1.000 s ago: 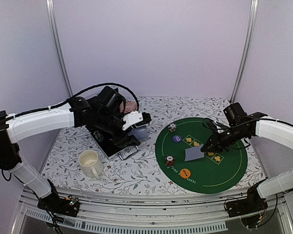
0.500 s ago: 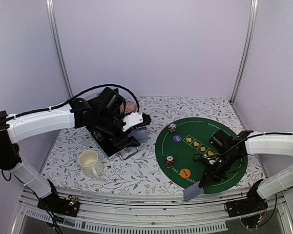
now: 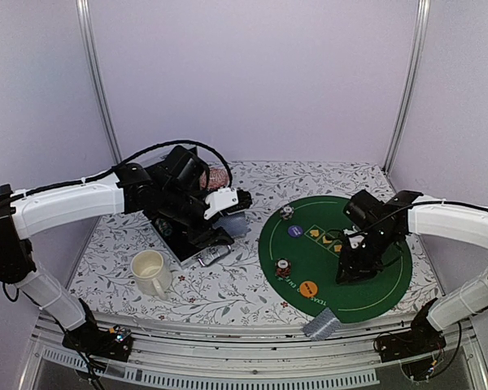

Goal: Distribute texas hold em gaming equipment
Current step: Place the poker card at the corner of the board, then pick up the poker card from the corner of the board.

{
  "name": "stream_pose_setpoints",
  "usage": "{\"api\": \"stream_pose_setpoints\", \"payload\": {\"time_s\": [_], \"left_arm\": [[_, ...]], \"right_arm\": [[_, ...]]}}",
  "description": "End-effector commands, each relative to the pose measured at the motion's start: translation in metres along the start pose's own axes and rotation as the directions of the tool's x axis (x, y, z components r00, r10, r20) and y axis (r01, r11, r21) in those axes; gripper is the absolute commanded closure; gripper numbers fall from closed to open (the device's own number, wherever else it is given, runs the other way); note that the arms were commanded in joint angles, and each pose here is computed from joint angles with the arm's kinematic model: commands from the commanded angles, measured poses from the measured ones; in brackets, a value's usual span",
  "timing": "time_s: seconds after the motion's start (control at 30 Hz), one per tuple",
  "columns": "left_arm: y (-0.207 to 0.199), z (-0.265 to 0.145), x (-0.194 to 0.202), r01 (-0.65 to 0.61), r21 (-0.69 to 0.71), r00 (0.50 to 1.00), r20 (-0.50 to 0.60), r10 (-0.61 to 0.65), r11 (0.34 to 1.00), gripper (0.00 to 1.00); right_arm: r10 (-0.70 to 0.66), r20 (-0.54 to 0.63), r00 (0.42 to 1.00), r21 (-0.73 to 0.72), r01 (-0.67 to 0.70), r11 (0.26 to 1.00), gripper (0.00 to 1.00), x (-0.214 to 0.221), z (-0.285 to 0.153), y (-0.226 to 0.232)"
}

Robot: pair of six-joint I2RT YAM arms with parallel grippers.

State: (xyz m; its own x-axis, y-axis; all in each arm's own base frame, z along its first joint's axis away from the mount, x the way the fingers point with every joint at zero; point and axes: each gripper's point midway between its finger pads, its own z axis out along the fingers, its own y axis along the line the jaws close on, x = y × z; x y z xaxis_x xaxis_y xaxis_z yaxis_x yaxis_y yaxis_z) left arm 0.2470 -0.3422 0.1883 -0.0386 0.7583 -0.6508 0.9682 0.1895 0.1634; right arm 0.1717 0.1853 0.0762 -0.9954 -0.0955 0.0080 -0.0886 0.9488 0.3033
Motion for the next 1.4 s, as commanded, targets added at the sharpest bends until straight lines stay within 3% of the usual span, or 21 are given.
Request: {"api": "stream_pose_setpoints", "payload": {"time_s": [0.0,0.1,0.17,0.23,0.37,0.47,0.57,0.7,1.37], "left_arm": [[0.002,-0.009,-0.014,-0.017,-0.009,0.998,0.055,0.017,1.0,0.4],[-0.001,-0.009,-0.015,-0.019,-0.005,0.998,0.057,0.02,1.0,0.4],[-0.001,-0.01,-0.015,-0.022,-0.006,0.998,0.057,0.022,1.0,0.39],[-0.001,-0.011,-0.015,-0.024,-0.009,0.998,0.058,0.024,1.0,0.4],[-0.003,-0.012,-0.017,-0.029,-0.007,0.998,0.062,0.03,1.0,0.4],[-0.006,-0.012,-0.017,-0.037,0.0,0.997,0.063,0.037,0.999,0.4],[-0.006,-0.01,-0.017,-0.042,0.001,0.997,0.061,0.041,0.999,0.39],[-0.008,-0.01,-0.019,-0.042,0.01,0.997,0.067,0.041,0.999,0.39],[-0.01,-0.01,-0.018,-0.052,0.007,0.997,0.061,0.051,0.999,0.39]], "right_arm": [[-0.011,0.061,0.998,0.096,0.005,0.995,0.6,-0.01,-0.022,-0.01],[-0.092,0.143,0.985,-0.087,0.105,0.991,0.56,-0.021,-0.041,0.03],[-0.14,0.171,0.975,-0.207,0.174,0.963,0.48,-0.016,-0.043,0.049],[-0.117,0.164,0.979,-0.191,0.148,0.97,0.43,-0.01,-0.031,0.037],[0.027,-0.024,0.999,-0.161,-0.03,0.987,0.43,0.028,0.015,0.011],[0.085,-0.051,0.995,-0.103,-0.09,0.991,0.42,0.046,0.022,-0.006],[0.128,-0.109,0.986,-0.173,-0.145,0.974,0.41,0.064,0.031,-0.002],[0.166,-0.157,0.974,-0.153,-0.19,0.97,0.39,0.081,0.048,-0.014],[0.083,-0.164,0.983,-0.343,-0.136,0.929,0.68,0.079,0.071,0.011]]}}
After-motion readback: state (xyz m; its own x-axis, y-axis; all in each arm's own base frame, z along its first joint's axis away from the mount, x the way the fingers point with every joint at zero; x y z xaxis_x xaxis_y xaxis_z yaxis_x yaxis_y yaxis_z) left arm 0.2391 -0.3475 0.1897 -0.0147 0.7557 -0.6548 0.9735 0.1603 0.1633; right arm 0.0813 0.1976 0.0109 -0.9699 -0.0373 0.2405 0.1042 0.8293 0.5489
